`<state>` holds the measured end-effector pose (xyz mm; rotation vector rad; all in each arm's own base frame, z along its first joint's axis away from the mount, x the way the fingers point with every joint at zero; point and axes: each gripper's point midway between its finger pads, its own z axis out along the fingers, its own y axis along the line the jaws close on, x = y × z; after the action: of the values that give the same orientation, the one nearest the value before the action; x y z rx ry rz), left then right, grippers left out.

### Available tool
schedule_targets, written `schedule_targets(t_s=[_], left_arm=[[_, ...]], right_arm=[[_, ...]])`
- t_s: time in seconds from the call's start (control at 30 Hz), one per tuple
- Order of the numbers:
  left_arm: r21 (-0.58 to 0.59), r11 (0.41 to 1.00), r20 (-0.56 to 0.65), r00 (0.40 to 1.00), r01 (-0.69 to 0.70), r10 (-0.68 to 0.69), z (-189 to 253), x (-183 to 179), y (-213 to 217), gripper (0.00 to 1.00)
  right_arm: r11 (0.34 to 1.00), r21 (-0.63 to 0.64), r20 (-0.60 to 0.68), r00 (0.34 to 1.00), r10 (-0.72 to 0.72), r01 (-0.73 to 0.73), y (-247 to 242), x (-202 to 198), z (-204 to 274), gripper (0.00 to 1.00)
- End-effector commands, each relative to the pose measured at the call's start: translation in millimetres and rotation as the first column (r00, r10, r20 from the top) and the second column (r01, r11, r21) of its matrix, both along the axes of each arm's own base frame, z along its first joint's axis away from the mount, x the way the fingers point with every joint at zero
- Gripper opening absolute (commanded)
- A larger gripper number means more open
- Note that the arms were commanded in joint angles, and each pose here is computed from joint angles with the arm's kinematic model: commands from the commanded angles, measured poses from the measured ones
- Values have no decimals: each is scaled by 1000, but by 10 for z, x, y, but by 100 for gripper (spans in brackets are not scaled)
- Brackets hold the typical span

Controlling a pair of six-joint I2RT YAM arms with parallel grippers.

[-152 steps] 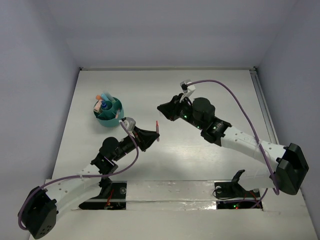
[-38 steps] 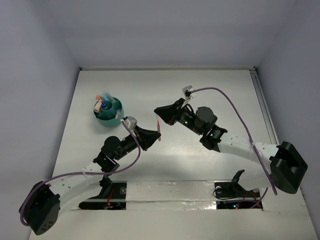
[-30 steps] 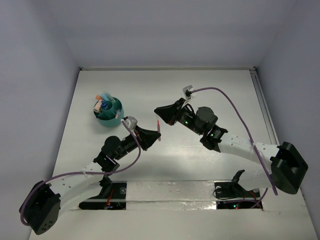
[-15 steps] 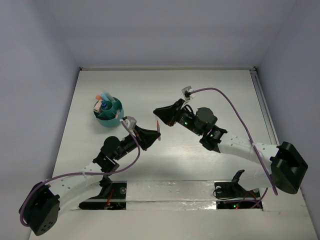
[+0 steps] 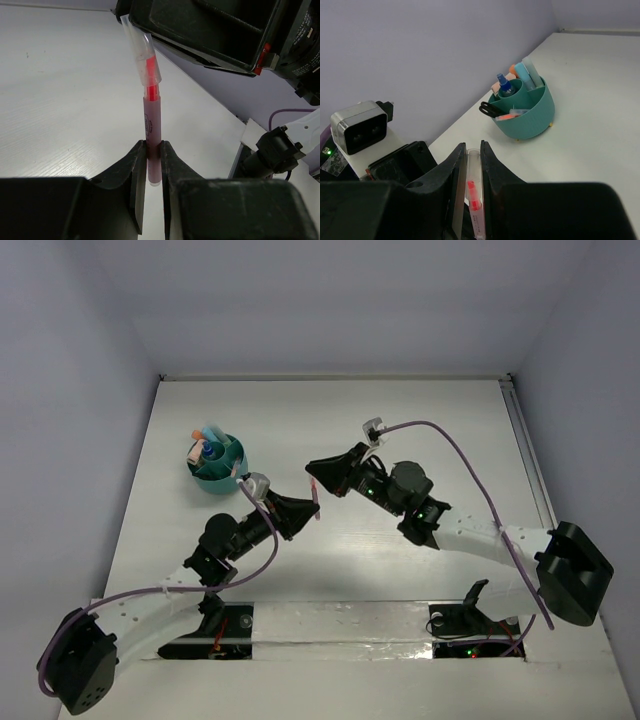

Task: Sort the stationery into containers
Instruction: Close the pen cap on the pen.

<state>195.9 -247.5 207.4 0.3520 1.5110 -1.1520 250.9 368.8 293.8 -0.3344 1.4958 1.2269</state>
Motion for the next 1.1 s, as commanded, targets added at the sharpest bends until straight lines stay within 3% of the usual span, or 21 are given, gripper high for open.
schedule_targets(t_s=[0.0,0.47,1.07], left_arm=[[-66,998,71,997,-2,7,273,-15,26,0],[-90,996,70,998,4,2,413,-38,32,0],[-148,988,40,998,50,-44,623,-87,-11,0]], right_arm=[[999,38,57,998,-18,16,-22,-16,121,0],[999,-40,95,995,-16,19,34,-86,-35,0],[996,-16,187,979,-87,92,-126,-136,-25,0]])
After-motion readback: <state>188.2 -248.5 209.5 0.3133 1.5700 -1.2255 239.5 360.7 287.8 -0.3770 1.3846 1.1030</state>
